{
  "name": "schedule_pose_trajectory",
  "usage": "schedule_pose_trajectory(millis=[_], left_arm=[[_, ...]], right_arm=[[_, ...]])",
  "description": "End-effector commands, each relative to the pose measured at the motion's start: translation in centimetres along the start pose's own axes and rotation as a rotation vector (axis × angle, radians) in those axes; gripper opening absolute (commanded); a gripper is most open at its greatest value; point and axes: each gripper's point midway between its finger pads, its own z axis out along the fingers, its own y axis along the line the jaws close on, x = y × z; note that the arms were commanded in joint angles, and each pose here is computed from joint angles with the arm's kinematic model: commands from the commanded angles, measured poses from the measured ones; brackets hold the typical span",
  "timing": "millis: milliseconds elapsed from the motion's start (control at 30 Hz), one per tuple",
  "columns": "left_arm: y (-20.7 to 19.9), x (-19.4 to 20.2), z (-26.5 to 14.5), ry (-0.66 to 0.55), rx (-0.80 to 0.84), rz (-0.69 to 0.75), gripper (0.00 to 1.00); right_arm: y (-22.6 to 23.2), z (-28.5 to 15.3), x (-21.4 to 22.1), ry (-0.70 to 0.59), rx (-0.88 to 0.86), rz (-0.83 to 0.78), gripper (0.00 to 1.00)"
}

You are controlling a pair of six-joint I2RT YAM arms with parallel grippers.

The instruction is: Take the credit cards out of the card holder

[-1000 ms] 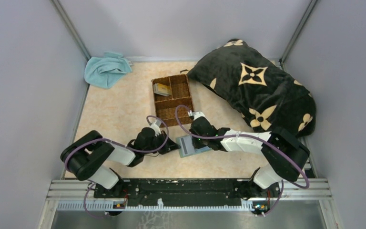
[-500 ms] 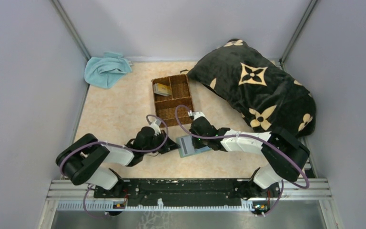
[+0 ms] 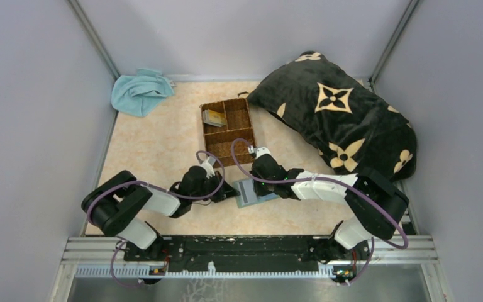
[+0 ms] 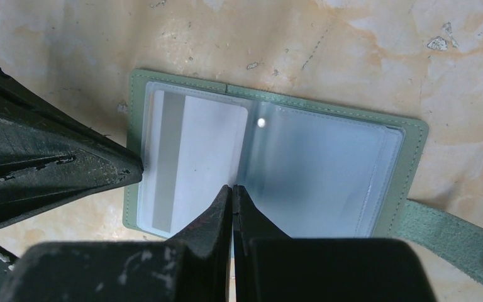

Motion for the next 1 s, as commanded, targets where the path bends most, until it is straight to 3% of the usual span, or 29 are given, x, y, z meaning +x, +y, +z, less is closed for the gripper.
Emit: schedule_pose_trajectory(millis=[0,300,767,967], left_arm=[[-1.5,-0.4,0.5,-0.002,0.053,0.018,0.06],[-1.1,0.0,0.4,0.005,0.054,0.008,0.06],[-4.3,-0.1,0.9,0.005,0.258,-0.045,0.06],[-4.1,-0.2,0.5,-0.012,0.257,-0.049,0.04]], right_arm=[[0.5,0.1,-0.7,-0.03,-0.018,0.017,0.0],[0.6,0.3,-0.6,-0.027,-0.023,0.016,0.0],[1.0,0.4,-0.4,-0.016,-0.046,0.017,0.0],[0.8,0.3,-0.4,-0.018,-0.036,0.017,0.0]])
